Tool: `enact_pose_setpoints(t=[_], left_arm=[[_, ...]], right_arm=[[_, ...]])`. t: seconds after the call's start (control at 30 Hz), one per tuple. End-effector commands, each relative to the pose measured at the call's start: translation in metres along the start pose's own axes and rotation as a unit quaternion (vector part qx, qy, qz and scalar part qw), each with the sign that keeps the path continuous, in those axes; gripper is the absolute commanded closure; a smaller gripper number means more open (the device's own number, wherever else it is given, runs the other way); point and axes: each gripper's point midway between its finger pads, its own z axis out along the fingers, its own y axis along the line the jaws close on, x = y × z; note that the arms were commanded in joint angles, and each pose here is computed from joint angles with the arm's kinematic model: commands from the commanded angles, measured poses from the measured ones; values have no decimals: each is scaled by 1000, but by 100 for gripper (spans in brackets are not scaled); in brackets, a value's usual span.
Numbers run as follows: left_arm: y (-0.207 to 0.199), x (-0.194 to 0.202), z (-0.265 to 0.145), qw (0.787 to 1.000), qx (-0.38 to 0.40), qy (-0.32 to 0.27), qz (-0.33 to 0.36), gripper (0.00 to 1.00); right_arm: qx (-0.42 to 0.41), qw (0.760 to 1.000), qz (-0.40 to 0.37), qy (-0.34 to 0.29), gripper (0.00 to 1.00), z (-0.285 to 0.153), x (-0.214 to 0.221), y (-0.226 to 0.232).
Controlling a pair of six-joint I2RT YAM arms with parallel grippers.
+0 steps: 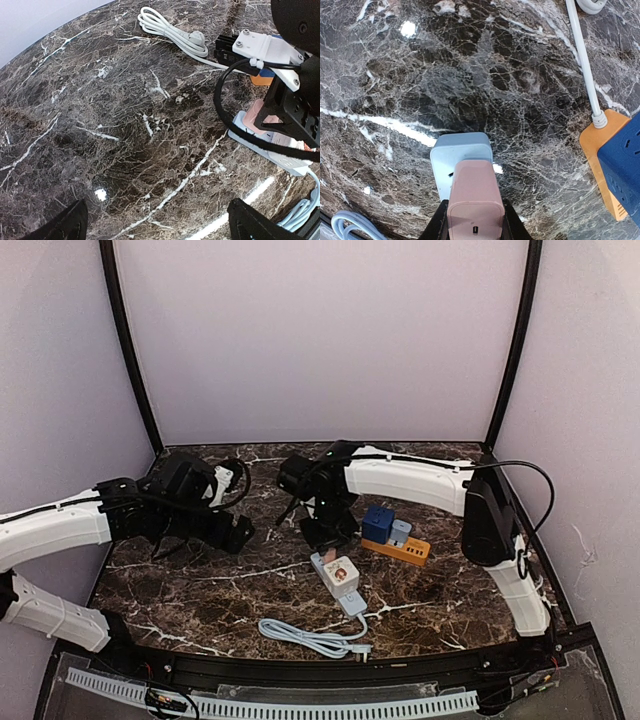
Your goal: Insert the plug
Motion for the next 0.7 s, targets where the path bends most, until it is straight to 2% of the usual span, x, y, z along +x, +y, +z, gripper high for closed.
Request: enact_pose_setpoints(t=[0.0, 0.23, 0.67], left_arm=[[-2, -8, -3, 1000, 4, 9, 20, 1], [-6, -17, -4, 999, 10, 10, 30, 1], [-1, -7, -12, 1000, 5, 21, 16, 1]], right_arm=[[38, 999, 18, 17, 100, 28, 6, -7], [33, 999, 21, 24, 100, 38, 14, -4], [41, 998, 22, 39, 100, 69, 37, -9]])
